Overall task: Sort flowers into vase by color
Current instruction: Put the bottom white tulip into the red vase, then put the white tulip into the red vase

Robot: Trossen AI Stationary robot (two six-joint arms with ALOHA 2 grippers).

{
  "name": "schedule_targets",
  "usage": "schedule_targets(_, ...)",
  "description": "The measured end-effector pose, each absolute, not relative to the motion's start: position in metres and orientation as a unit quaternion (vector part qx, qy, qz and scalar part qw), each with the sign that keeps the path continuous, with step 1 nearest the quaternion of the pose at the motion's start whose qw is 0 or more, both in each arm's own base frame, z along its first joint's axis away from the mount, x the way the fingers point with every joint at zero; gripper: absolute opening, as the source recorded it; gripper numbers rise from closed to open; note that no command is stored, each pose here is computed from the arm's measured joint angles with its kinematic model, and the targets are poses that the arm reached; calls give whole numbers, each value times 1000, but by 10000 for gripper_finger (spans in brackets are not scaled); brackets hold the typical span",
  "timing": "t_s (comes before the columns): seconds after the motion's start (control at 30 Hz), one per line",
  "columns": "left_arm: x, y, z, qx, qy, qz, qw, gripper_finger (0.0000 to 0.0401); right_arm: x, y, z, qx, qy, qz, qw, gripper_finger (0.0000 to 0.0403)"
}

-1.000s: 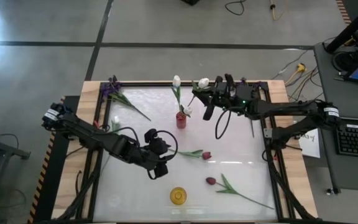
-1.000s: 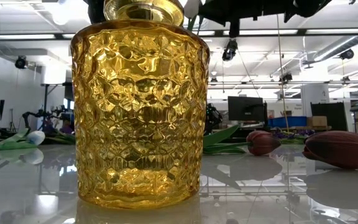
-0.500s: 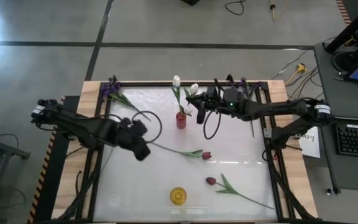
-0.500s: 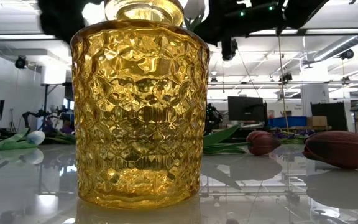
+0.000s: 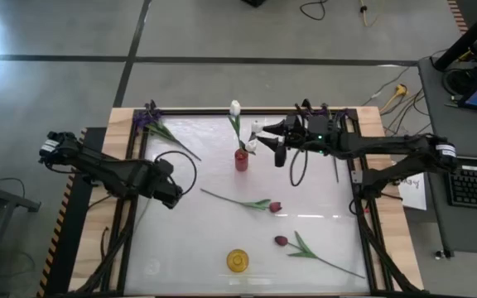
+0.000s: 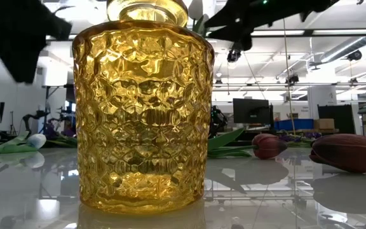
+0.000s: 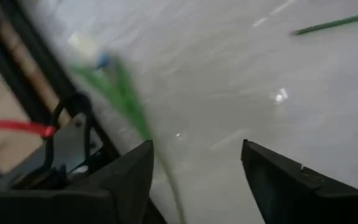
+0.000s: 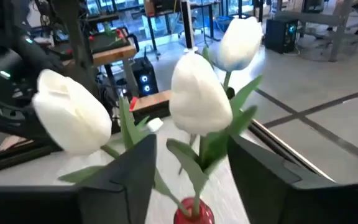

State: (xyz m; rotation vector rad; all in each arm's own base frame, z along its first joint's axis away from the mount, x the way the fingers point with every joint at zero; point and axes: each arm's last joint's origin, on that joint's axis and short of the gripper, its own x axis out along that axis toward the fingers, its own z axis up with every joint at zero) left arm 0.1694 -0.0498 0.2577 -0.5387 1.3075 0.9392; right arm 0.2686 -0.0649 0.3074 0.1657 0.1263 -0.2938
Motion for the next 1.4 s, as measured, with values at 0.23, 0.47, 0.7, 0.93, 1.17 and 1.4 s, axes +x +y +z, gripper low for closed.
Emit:
schedule_targets(0.23, 153, -27, 211, -295, 576, 495, 580, 249, 237, -54, 325, 76, 81, -139, 984, 223)
schedule_targets(0.47, 165, 8, 191, -302, 564, 533, 553, 231, 222, -32, 340, 73, 55, -98, 991, 226)
schedule_targets(0.7, 171, 48, 174, -299, 594, 552, 503, 208, 220, -18, 337, 85, 78, -70, 991, 226)
schedule_targets(0.93, 173, 69, 156, -301, 617, 552, 473, 200, 219, -8, 327, 90, 129, -52, 986, 226)
schedule_targets(1.17, 162, 72, 125, -295, 655, 557, 416, 200, 218, -1, 324, 86, 144, -49, 985, 226)
schedule_targets(1.4, 163, 69, 106, -309, 653, 534, 439, 198, 218, 0, 323, 81, 147, -63, 984, 226)
